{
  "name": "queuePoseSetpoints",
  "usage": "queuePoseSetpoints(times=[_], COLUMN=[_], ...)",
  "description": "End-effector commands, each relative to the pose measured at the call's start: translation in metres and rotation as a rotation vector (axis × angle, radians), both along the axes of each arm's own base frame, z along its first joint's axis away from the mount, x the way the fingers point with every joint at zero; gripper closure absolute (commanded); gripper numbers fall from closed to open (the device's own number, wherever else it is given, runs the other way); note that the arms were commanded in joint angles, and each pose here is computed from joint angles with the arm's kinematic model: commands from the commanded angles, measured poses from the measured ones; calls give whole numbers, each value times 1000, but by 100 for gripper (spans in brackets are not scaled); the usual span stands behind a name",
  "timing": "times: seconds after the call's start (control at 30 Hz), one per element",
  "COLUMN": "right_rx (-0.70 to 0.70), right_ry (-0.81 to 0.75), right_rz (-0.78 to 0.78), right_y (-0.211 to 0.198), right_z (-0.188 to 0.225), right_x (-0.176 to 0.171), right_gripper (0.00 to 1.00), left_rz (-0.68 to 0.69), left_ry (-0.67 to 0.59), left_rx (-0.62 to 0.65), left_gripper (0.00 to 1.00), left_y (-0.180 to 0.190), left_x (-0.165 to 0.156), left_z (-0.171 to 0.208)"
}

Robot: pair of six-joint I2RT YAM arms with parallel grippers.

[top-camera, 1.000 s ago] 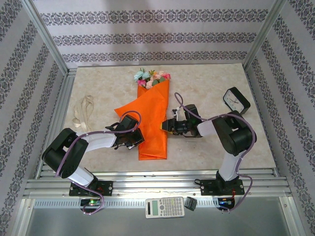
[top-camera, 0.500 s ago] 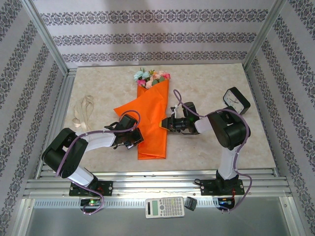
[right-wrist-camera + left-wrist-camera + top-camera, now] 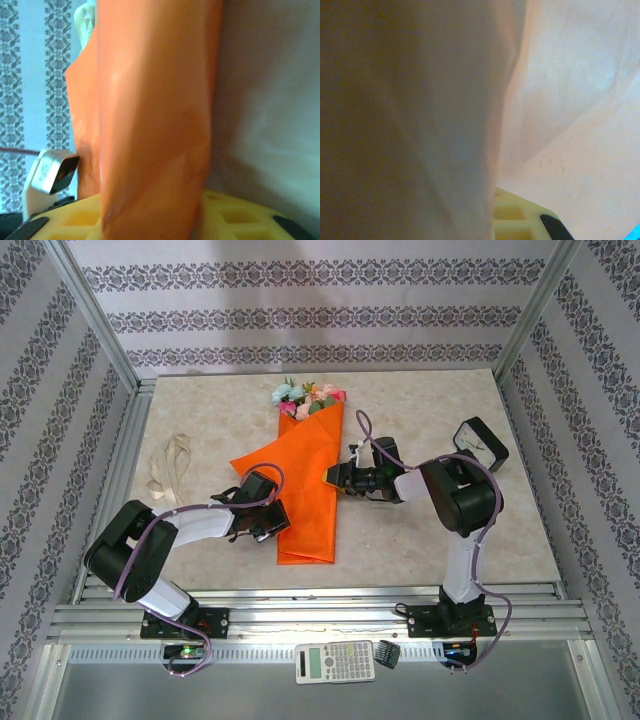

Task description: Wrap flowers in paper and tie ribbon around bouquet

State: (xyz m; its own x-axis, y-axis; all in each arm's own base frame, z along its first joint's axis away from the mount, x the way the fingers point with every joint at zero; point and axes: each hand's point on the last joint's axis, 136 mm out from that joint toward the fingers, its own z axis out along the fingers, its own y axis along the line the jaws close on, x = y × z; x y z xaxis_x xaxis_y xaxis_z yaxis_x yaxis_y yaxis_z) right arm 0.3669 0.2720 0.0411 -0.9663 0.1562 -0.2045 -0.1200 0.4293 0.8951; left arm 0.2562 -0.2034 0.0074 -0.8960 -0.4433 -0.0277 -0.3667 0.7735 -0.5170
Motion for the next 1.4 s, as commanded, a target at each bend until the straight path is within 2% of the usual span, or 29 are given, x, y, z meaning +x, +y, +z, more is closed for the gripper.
queuePoseSetpoints(times=[0.0, 0.03, 0.1, 0.13, 0.23, 0.33, 0.43, 0.5, 0.53, 0.6, 0.7, 0.77, 0.8, 0.83, 0.9, 0.93, 1.07, 1.2, 1.33, 1.37], right_rx=[-6, -11, -18, -16, -14, -25, -31, -31, -29, -29, -45, -52, -50, -48, -51, -51, -41, -38, -40, -40], right_ry=[-61, -66, -75, -81, -87, -73, -59, -49, -46, -50, -78, -93, -100, -103, -102, -101, -83, -76, -95, -101], right_rz=[-40, -52, -75, -79, -72, -73, -89, -98, -102, -115, -143, -157, -160, -165, -175, -178, -200, -231, -246, -249], right_y=[-4, -7, -13, -15, -13, -11, -11, -11, -10, -11, -15, -19, -20, -20, -23, -23, -26, -30, -33, -33], right_z=[4, 5, 8, 10, 13, 7, 0, -5, -6, -4, 4, 11, 14, 16, 17, 17, 13, 11, 17, 20], right_x=[19, 20, 23, 24, 27, 32, 41, 47, 49, 54, 61, 66, 68, 71, 77, 82, 97, 110, 120, 122], right_gripper=[75, 82, 86, 81, 51, 47, 52, 59, 65, 86, 100, 98, 86, 69, 56, 55, 66, 100, 100, 95], left_rz=[49, 49, 48, 45, 41, 42, 42, 42, 41, 42, 43, 44, 42, 42, 42, 42, 44, 46, 45, 44], left_ry=[329, 327, 326, 325, 325, 326, 326, 323, 324, 324, 327, 327, 327, 327, 324, 324, 326, 328, 327, 326], left_rx=[382, 382, 381, 380, 383, 382, 380, 379, 379, 379, 379, 380, 381, 381, 380, 381, 375, 376, 374, 376], left_gripper=[100, 100, 100, 100, 100, 100, 100, 100, 100, 100, 100, 100, 100, 100, 100, 100, 100, 100, 100, 100], left_y=[92, 92, 93, 93, 94, 94, 94, 94, 94, 94, 95, 95, 95, 95, 95, 95, 95, 95, 94, 95], left_x=[-83, -83, -83, -83, -84, -84, -84, -83, -84, -83, -85, -85, -85, -85, -84, -85, -85, -86, -85, -85], left_z=[-60, -60, -60, -59, -58, -58, -58, -58, -58, -58, -59, -59, -59, -59, -59, -59, -59, -60, -59, -59])
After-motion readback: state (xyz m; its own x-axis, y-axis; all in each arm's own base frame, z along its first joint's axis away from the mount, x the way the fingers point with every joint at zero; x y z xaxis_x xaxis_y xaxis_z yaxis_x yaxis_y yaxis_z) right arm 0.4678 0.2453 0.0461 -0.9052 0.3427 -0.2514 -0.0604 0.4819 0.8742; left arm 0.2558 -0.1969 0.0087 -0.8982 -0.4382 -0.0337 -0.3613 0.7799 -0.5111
